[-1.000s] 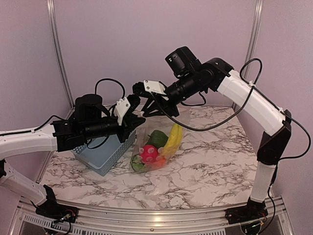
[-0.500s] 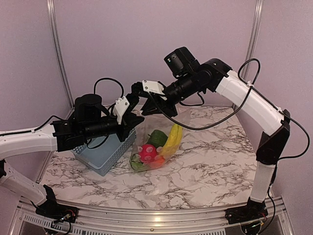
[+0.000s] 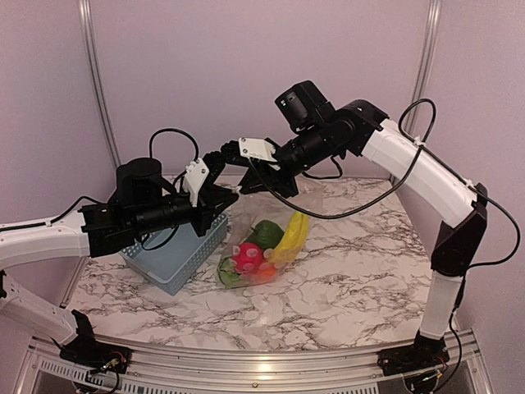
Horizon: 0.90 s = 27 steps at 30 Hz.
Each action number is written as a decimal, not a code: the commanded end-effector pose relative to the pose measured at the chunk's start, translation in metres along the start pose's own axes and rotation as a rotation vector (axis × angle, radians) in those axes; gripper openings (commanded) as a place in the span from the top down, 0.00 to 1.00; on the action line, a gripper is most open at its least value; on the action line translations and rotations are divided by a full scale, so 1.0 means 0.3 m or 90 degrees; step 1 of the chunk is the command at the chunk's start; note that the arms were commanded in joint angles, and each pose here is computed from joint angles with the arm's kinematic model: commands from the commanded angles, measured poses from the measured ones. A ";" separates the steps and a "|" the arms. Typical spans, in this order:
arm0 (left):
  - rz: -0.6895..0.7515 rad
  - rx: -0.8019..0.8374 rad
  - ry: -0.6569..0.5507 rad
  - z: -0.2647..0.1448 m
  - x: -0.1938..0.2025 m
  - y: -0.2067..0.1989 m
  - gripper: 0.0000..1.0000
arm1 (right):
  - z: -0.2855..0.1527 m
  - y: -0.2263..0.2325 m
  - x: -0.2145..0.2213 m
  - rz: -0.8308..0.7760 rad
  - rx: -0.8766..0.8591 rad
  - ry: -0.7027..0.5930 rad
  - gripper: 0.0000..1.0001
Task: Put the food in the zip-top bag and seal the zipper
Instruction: Zip the zipper on the zipper food storage bag.
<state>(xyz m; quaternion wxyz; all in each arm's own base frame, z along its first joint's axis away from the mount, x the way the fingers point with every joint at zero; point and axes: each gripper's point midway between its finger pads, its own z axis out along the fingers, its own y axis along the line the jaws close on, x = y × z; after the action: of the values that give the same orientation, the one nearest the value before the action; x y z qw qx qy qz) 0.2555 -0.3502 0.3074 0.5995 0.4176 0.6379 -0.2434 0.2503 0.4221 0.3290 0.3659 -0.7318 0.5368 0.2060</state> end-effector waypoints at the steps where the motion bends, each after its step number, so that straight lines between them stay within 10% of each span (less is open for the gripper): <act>1: 0.004 -0.003 -0.023 -0.001 -0.034 0.007 0.91 | -0.034 0.013 -0.014 0.004 0.006 -0.001 1.00; 8: 0.007 -0.009 -0.008 0.014 -0.008 0.011 0.83 | -0.048 0.014 -0.029 0.004 0.005 -0.012 1.00; 15: 0.007 -0.003 -0.011 0.014 -0.010 0.005 1.00 | -0.042 0.017 -0.030 0.014 0.000 -0.015 1.00; 21: 0.004 -0.003 -0.022 0.014 -0.025 0.007 1.00 | -0.010 0.011 -0.005 0.024 -0.002 0.001 0.76; 27: 0.002 -0.004 -0.022 0.010 -0.023 0.006 1.00 | -0.002 0.006 -0.005 0.027 -0.001 -0.001 0.75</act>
<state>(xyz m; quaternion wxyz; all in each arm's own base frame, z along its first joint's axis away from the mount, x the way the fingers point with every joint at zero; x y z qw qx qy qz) 0.2567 -0.3527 0.3064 0.6011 0.4193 0.6353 -0.2435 0.2494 0.4215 0.3293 0.3623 -0.7236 0.5477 0.2127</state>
